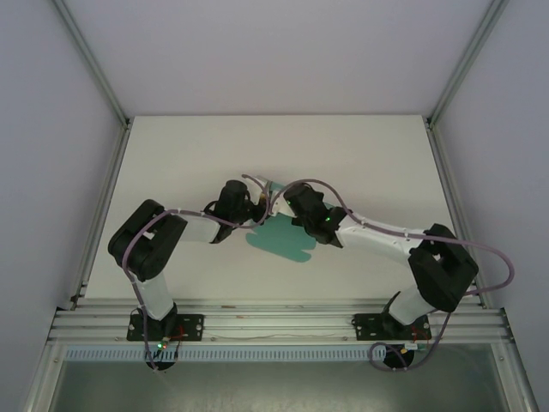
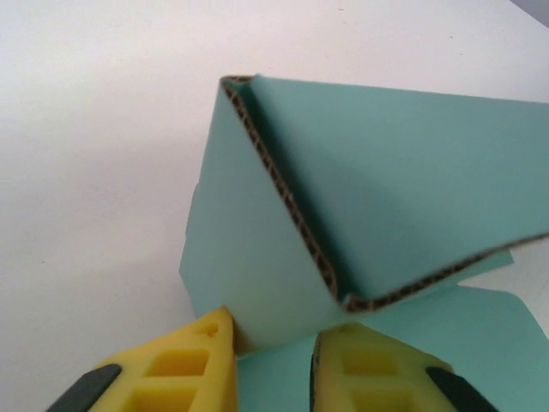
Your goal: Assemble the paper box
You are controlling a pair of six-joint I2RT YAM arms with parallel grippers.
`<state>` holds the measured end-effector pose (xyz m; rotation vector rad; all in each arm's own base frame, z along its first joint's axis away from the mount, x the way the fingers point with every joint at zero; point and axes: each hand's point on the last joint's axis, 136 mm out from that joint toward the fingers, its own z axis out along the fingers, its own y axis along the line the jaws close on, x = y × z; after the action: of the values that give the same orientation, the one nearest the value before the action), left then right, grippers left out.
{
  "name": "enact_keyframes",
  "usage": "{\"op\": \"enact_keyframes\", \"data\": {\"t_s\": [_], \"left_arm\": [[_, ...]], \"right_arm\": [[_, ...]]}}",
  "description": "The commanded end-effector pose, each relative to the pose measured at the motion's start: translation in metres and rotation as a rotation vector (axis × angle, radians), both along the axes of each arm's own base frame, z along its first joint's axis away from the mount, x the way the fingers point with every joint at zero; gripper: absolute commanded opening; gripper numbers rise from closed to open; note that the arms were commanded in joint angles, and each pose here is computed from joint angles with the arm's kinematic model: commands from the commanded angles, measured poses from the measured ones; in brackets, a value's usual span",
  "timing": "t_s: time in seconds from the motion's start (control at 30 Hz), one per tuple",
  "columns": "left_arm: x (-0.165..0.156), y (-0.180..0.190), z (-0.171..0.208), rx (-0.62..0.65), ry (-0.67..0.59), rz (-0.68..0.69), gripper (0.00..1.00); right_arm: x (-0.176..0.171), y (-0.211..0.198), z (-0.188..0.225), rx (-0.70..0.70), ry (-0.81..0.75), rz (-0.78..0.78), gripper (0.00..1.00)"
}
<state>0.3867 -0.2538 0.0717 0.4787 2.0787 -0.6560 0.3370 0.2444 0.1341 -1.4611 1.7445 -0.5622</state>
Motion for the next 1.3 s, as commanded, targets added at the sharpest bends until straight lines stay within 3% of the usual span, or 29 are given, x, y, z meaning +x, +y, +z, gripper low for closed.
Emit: {"op": "enact_keyframes", "data": {"t_s": [0.0, 0.03, 0.13, 0.17, 0.4, 0.53, 0.63, 0.83, 1.03, 1.27], "left_arm": [[0.025, -0.006, 0.055, -0.099, -0.184, 0.091, 0.19], [0.026, -0.006, 0.054, -0.094, -0.175, 0.104, 0.20], [0.015, -0.011, 0.052, -0.085, -0.164, 0.031, 0.39], [0.012, -0.007, 0.051, -0.080, -0.160, 0.047, 0.42], [-0.004, 0.062, 0.033, -0.048, -0.068, 0.195, 0.69], [-0.018, 0.096, 0.033, -0.112, -0.031, 0.255, 1.00], [-0.023, 0.106, 0.028, -0.067, -0.013, 0.281, 1.00], [-0.020, 0.078, 0.012, -0.079, 0.056, 0.133, 1.00], [-0.014, 0.050, 0.028, -0.158, -0.018, -0.028, 0.93], [-0.001, 0.023, 0.017, -0.091, -0.018, -0.104, 0.86]], "right_arm": [[-0.018, 0.032, -0.022, 0.093, 0.095, 0.083, 0.00], [-0.014, 0.032, -0.019, 0.112, 0.074, 0.064, 0.00], [-0.007, 0.030, -0.014, 0.115, 0.015, 0.047, 0.00], [-0.003, 0.027, -0.011, 0.103, -0.020, 0.036, 0.00], [0.010, 0.005, 0.001, 0.001, -0.092, 0.054, 0.00], [0.013, -0.001, 0.005, -0.045, -0.104, 0.069, 0.00], [0.012, 0.003, 0.007, -0.036, -0.090, 0.100, 0.00], [0.021, 0.008, 0.005, -0.093, -0.145, 0.134, 0.00], [0.023, 0.012, -0.002, -0.164, -0.154, 0.185, 0.00], [0.018, 0.013, -0.015, -0.186, -0.107, 0.176, 0.00]]}}
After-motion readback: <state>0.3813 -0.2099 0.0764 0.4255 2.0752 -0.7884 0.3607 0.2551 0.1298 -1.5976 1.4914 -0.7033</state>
